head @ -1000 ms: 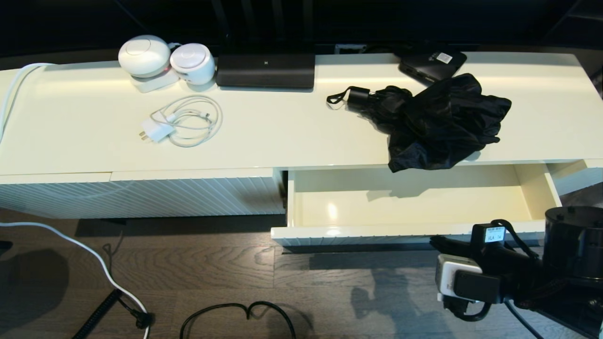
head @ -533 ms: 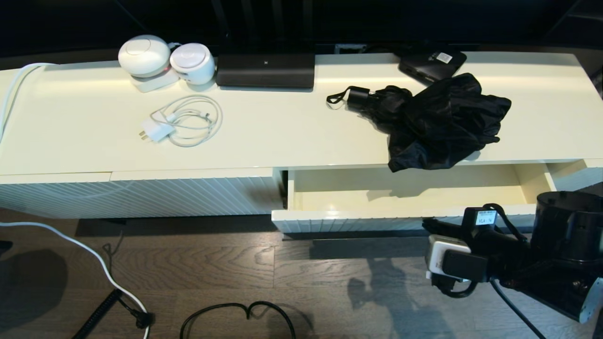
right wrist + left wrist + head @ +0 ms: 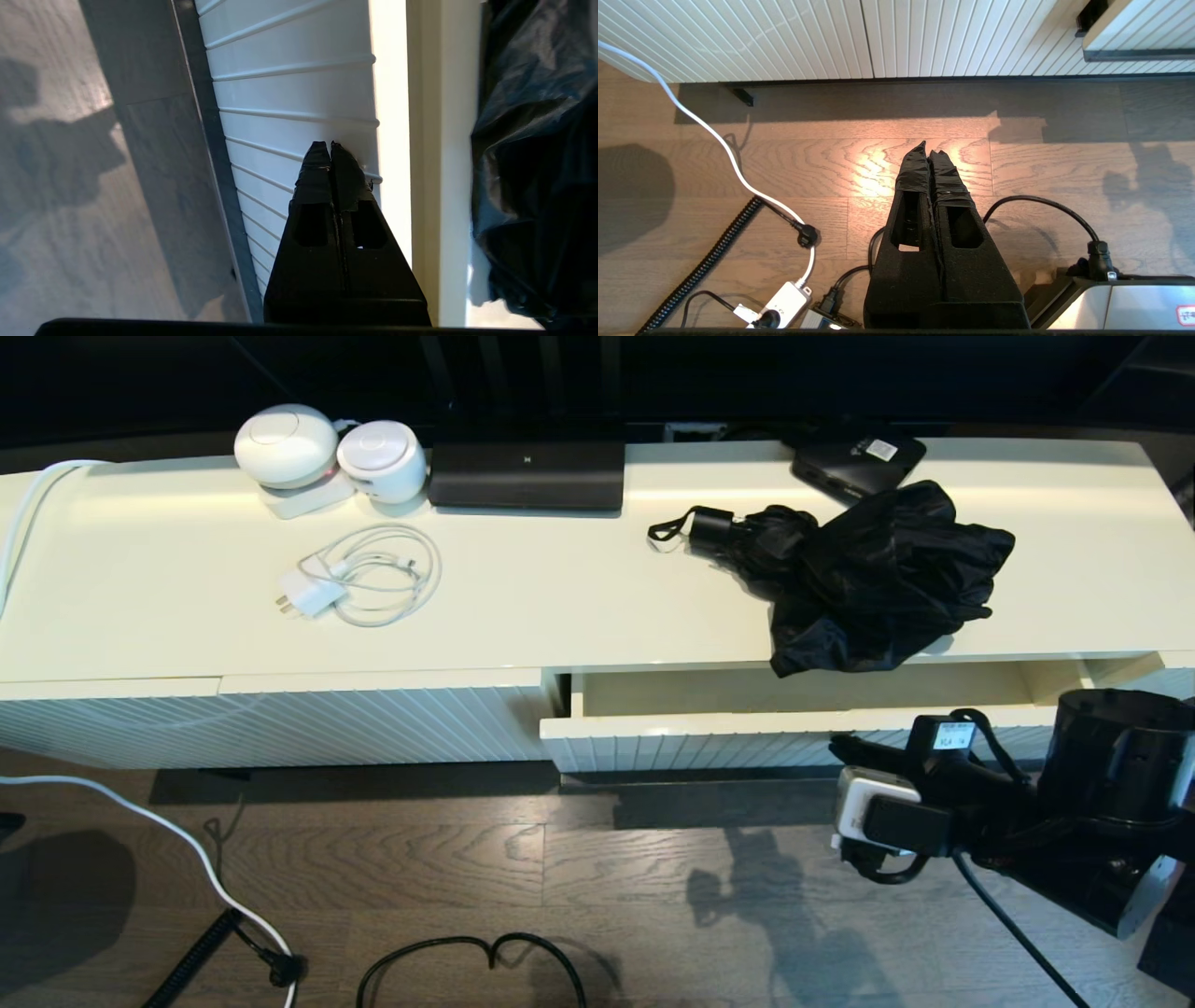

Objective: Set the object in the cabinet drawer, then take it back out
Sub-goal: Close the drawer

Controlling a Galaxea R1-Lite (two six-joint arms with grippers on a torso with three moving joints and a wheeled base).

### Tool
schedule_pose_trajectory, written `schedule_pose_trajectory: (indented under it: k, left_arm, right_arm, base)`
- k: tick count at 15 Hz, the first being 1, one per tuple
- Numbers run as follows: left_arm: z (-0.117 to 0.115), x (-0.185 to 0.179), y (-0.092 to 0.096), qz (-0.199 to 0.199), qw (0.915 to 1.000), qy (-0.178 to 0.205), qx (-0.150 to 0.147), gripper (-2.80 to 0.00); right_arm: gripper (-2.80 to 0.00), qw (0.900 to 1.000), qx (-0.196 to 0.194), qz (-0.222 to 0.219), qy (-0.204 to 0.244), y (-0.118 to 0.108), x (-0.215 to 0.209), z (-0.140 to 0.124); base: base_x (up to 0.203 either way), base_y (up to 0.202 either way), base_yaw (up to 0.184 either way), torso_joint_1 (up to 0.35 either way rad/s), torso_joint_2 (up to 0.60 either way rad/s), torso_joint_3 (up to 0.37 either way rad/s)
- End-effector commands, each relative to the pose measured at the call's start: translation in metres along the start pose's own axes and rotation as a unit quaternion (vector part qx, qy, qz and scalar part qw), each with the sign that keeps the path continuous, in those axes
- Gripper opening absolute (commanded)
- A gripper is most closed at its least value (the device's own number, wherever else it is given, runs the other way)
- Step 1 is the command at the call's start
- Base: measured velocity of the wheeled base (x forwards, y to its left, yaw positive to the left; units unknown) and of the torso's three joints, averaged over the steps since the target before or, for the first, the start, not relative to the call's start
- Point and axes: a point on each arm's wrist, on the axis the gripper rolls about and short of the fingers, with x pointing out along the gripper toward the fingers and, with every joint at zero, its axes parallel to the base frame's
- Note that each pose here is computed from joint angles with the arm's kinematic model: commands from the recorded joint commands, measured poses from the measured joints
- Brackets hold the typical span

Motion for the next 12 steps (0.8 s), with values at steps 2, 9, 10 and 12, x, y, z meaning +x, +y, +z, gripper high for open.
schedule_pose_trajectory:
  k: [2,9,10,12]
  left_arm:
    - [0.000,0.000,0.000,0.001,1.0000,-0.001,0.000,-2.80]
    - [0.000,0.000,0.000,0.001,1.0000,-0.001,0.000,-2.80]
    - [0.000,0.000,0.000,0.000,1.0000,-0.001,0.001,-2.80]
    - [0.000,0.000,0.000,0.001,1.0000,-0.001,0.000,-2.80]
  right_arm:
    - [-2.80,1.000,-0.009,-0.009,0.008,-0.002,0.005,-0.005]
    - [-2.80,0.999,-0.012,-0.032,0.007,-0.016,0.018,-0.013]
    - [-2.80,0.999,-0.013,-0.033,0.005,-0.016,0.020,-0.013]
    - [-2.80,0.999,-0.014,-0.035,0.004,-0.018,0.023,-0.012]
  base:
    - [0.000,0.000,0.000,0.000,0.00,0.000]
    - [0.000,0.000,0.000,0.000,0.00,0.000]
    - [0.000,0.000,0.000,0.000,0.00,0.000]
    - [0.000,0.000,0.000,0.000,0.00,0.000]
